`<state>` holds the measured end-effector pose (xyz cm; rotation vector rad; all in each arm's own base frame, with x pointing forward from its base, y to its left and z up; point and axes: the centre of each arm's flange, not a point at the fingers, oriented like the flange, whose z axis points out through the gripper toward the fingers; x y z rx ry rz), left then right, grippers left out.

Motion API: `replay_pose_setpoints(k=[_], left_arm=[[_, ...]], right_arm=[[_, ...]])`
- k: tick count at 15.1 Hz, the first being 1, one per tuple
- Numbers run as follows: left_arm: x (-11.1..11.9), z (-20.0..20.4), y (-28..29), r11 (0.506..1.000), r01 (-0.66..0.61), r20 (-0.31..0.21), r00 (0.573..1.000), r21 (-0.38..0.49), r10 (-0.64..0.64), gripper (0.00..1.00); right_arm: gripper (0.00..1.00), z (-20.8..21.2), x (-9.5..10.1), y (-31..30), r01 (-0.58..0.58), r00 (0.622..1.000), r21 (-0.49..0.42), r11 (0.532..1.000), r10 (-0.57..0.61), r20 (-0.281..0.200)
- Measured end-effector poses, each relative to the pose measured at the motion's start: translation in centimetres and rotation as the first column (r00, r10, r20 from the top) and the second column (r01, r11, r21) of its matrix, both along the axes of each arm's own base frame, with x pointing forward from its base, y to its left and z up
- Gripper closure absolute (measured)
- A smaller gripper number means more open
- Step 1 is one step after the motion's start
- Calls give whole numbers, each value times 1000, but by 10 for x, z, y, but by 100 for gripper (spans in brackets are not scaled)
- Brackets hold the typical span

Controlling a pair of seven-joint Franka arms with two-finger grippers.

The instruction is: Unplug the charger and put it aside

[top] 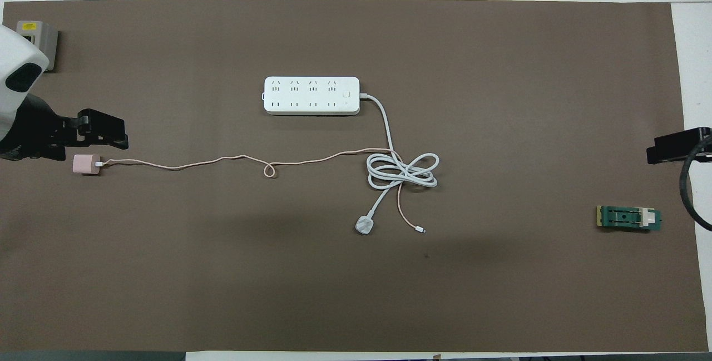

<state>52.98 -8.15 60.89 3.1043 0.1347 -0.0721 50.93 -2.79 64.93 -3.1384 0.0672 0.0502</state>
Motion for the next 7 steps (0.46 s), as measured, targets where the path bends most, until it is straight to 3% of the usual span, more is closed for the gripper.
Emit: replay_pose_setpoints(k=[7], left_arm=[[0,0,1,1000,4,0,1000,-1,-4,0]], right_arm=[[0,0,0,0,-1,1000,0,1000,1,0]])
